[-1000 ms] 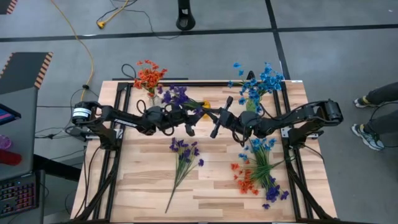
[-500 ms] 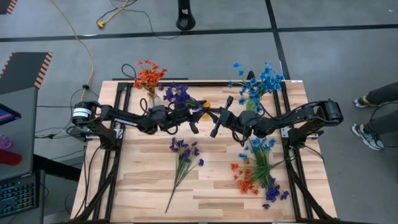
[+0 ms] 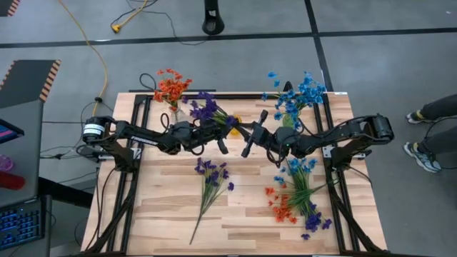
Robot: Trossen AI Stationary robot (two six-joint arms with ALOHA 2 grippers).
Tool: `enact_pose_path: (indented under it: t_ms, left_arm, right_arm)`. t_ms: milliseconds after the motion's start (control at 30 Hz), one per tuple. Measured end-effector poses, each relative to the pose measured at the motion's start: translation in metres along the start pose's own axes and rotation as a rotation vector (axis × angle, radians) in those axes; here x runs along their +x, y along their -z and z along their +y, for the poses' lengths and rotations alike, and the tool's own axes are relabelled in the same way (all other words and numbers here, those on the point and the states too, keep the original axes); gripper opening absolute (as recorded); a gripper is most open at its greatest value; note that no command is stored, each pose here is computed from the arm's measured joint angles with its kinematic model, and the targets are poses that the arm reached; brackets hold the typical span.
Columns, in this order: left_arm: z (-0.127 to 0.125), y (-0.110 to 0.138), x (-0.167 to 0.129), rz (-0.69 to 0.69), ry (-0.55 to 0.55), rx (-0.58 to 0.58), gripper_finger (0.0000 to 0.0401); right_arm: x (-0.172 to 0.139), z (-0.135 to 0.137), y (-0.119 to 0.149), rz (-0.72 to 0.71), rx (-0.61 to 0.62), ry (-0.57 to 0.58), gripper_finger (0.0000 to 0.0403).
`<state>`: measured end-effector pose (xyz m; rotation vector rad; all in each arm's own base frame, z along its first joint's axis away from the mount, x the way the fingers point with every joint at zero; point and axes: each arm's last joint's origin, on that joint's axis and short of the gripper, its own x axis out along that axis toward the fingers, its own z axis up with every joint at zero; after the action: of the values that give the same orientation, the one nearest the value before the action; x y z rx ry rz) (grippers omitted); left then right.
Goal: Sort flowers into vase by color
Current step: Put the purple bottom left flower into the orange vase
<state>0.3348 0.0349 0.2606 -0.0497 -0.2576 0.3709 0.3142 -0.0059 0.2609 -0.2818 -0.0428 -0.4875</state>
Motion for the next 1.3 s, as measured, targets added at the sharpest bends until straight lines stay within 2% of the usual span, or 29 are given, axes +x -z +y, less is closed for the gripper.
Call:
enact_pose_path:
  t_ms: [200, 367, 467, 567, 800, 1033, 1300]
  left_arm:
    - [0.0, 0.0, 0.0, 0.002, -0.005, 0.001, 0.0004]
    - [0.006, 0.001, 0.002, 0.013, -0.017, 0.026, 0.0003]
    - [0.012, 0.004, 0.006, 0.067, -0.035, 0.032, 0.0002]
    - [0.017, 0.004, 0.013, 0.138, -0.055, 0.068, 0.0002]
    - [0.027, -0.007, 0.028, 0.211, -0.088, 0.16, 0.0002]
    - [0.039, -0.019, 0.04, 0.247, -0.123, 0.217, 0.0002]
    - [0.054, -0.02, 0.043, 0.295, -0.168, 0.221, 0.0002]
  right_arm:
    - [0.0, 0.0, 0.0, 0.002, -0.001, 0.007, 0.0108]
    - [-0.007, -0.001, -0.004, 0.065, -0.016, 0.106, 0.0158]
    - [-0.016, -0.003, -0.01, 0.12, -0.03, 0.147, 0.0182]
    - [-0.026, -0.004, -0.014, 0.167, -0.031, 0.128, 0.0195]
    - [-0.041, -0.008, -0.014, 0.277, 0.008, 0.093, 0.0195]
    - [-0.044, -0.008, -0.006, 0.352, 0.033, 0.093, 0.0191]
    - [-0.042, -0.004, 0.001, 0.38, 0.011, 0.083, 0.0191]
